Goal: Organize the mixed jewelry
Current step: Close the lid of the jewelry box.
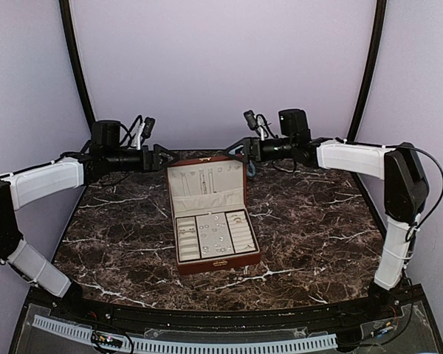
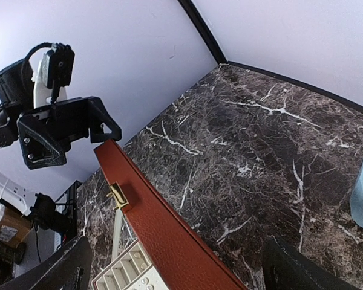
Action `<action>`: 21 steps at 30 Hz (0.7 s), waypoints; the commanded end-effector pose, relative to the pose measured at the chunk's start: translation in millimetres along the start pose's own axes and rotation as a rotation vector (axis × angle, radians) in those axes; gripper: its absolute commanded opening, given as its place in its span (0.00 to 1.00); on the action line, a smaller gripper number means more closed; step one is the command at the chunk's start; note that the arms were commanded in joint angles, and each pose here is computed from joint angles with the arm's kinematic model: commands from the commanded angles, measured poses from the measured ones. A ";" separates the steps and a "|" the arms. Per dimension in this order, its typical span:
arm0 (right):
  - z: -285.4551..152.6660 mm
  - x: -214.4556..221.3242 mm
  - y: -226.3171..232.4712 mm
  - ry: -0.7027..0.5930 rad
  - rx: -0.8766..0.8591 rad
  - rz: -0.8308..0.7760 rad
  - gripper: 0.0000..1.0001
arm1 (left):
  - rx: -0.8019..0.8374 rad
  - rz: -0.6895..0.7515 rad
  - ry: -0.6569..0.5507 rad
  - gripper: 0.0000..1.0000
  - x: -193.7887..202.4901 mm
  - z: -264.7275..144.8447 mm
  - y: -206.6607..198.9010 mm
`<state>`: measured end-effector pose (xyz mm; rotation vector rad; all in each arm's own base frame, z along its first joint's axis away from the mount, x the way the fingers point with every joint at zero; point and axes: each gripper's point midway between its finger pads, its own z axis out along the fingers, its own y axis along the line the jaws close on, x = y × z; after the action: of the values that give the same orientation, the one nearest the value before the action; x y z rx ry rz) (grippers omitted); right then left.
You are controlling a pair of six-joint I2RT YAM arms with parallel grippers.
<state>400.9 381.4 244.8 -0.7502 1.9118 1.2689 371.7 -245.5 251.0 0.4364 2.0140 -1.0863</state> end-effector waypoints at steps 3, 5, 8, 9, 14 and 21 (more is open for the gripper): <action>-2.3 10.5 19.9 0.087 -0.113 -0.035 0.97 | 0.141 0.057 0.072 0.84 9.0 -5.8 -25.5; -4.7 14.6 23.3 0.111 -0.122 -0.031 0.95 | 0.156 0.066 0.088 0.84 13.3 -7.9 -28.5; -10.9 17.4 28.5 0.127 -0.121 -0.036 0.93 | 0.196 0.051 0.155 0.84 28.7 -9.8 -33.0; -13.2 18.7 31.0 0.130 -0.124 -0.036 0.92 | 0.206 0.049 0.165 0.84 31.8 -10.4 -34.5; -26.8 32.6 51.4 0.163 -0.194 -0.001 0.92 | 0.267 0.063 0.203 0.84 46.4 -22.9 -48.6; -52.8 63.1 92.8 0.230 -0.313 0.070 0.92 | 0.423 0.036 0.336 0.84 87.5 -37.5 -81.7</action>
<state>317.4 364.8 235.5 -0.9670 1.9961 1.4944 296.2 -260.4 239.2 0.7698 2.0523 -1.3673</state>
